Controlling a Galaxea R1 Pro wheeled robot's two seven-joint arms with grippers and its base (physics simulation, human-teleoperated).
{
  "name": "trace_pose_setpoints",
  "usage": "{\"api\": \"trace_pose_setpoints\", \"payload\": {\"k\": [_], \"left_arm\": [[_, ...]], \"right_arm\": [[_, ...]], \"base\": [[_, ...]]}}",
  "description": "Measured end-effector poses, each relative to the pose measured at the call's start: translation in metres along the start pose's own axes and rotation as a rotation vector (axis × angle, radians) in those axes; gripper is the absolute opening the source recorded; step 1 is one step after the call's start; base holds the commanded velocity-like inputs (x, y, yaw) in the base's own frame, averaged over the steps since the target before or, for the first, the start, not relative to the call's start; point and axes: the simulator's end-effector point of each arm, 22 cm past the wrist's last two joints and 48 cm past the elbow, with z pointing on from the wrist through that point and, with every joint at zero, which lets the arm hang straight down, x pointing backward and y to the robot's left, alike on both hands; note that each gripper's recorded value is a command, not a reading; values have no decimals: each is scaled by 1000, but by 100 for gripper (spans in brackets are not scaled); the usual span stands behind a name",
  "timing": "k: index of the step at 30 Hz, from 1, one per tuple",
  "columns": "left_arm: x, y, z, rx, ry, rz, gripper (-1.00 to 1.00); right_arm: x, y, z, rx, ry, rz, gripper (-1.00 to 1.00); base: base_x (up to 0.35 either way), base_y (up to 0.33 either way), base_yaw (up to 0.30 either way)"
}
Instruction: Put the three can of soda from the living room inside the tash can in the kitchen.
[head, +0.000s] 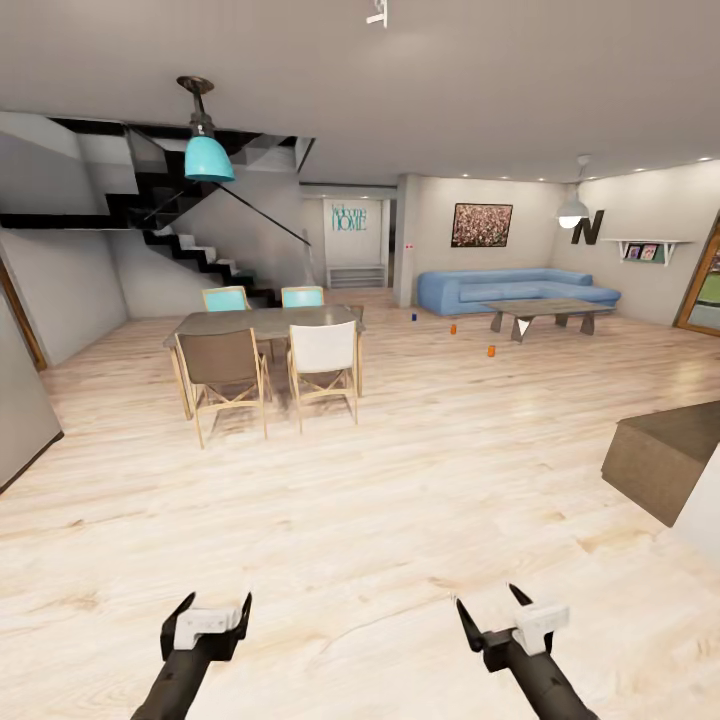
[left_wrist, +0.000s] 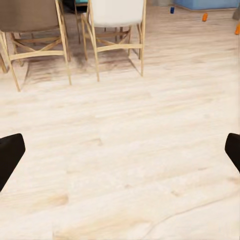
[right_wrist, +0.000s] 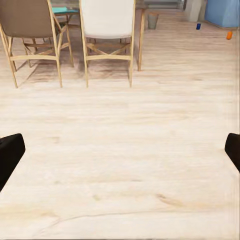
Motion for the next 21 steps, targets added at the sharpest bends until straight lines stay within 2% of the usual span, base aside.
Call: {"api": "trace_pose_setpoints", "payload": {"k": [4, 8, 13, 21], "left_arm": [[-4, 1, -13, -2, -31, -3, 100], [8, 5, -20, -3, -41, 6, 100], [11, 7, -24, -6, -64, 10, 100], [26, 7, -29, -2, -45, 13, 100]], "right_arm": [[16, -28, -20, 40, 31, -12, 100], [58, -46, -39, 52, 73, -15, 100], [75, -69, -52, 99, 88, -12, 100], [88, -87, -61, 137, 105, -7, 100]], "base": [[0, 0, 0], [0, 0, 0], [0, 0, 0], [0, 0, 0]]}}
